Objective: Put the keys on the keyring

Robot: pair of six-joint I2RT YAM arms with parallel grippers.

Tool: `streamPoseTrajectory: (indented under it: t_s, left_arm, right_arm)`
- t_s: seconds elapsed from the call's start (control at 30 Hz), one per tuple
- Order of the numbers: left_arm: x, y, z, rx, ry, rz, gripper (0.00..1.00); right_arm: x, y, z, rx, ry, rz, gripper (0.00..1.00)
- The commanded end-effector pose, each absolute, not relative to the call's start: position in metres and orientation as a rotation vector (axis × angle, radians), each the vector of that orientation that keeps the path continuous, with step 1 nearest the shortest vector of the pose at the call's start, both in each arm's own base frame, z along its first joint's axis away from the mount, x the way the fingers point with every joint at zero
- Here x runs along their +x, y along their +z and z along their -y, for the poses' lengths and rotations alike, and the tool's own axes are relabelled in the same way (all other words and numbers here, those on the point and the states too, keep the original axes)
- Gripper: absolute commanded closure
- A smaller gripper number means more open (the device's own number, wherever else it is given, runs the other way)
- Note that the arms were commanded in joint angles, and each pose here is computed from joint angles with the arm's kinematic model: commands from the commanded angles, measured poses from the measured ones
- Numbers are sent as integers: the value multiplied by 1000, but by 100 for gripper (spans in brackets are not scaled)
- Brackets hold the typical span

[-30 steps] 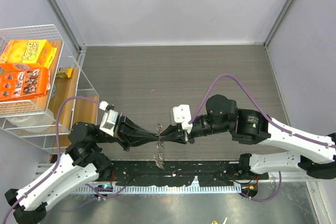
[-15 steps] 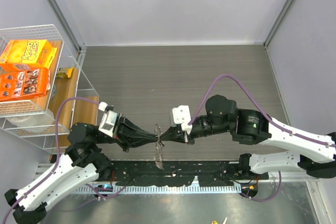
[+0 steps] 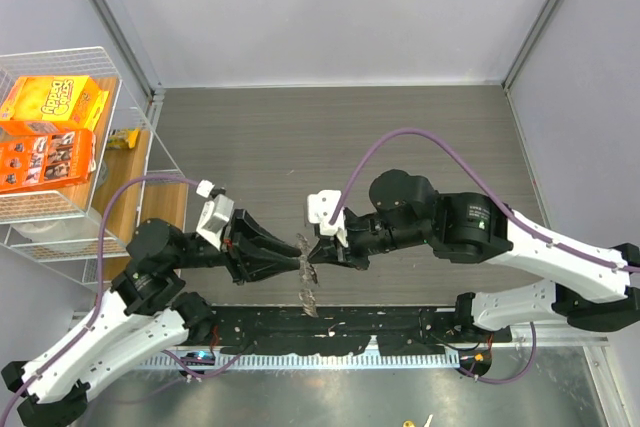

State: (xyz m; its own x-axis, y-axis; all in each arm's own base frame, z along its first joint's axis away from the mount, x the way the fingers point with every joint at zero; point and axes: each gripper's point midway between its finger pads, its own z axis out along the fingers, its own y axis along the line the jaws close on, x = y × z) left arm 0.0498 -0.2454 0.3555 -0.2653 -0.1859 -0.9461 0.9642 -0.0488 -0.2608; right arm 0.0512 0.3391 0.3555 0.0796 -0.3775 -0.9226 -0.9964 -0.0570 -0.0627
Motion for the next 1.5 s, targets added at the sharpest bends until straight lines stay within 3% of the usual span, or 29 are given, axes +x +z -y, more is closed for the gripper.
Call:
streamPoseTrajectory:
  t_s: [0.0, 0.43, 0.83, 1.13, 1.23, 1.37, 1.43, 1.47]
  left_arm:
    - [50, 351, 242, 958, -1477, -1340, 69]
    - [54, 335, 241, 997, -1412, -1472, 59]
    - [49, 328, 236, 1055, -1386, -1500, 59]
    - [48, 316, 236, 1110, -1367, -1541, 68]
    - [47, 316, 236, 1118, -1367, -1538, 81]
    - [43, 317, 236, 1136, -1385, -1526, 89]
    - [42, 316, 237, 1151, -1392, -1523, 100]
    - [41, 317, 237, 1157, -1396, -1514, 100]
  right_arm:
    - [52, 368, -332, -1529, 961, -1455, 94]
    - [47, 360, -339, -1547, 997, -1577, 94]
    - [41, 355, -359, -1564, 1065, -1669, 95]
    - [39, 358, -359, -1594, 1063, -1681, 94]
    - [38, 356, -361, -1607, 1069, -1686, 95]
    - [38, 358, -363, -1610, 1069, -1683, 94]
    - [40, 360, -364, -1600, 1063, -1680, 94]
    - [41, 361, -365, -1593, 1060, -1679, 94]
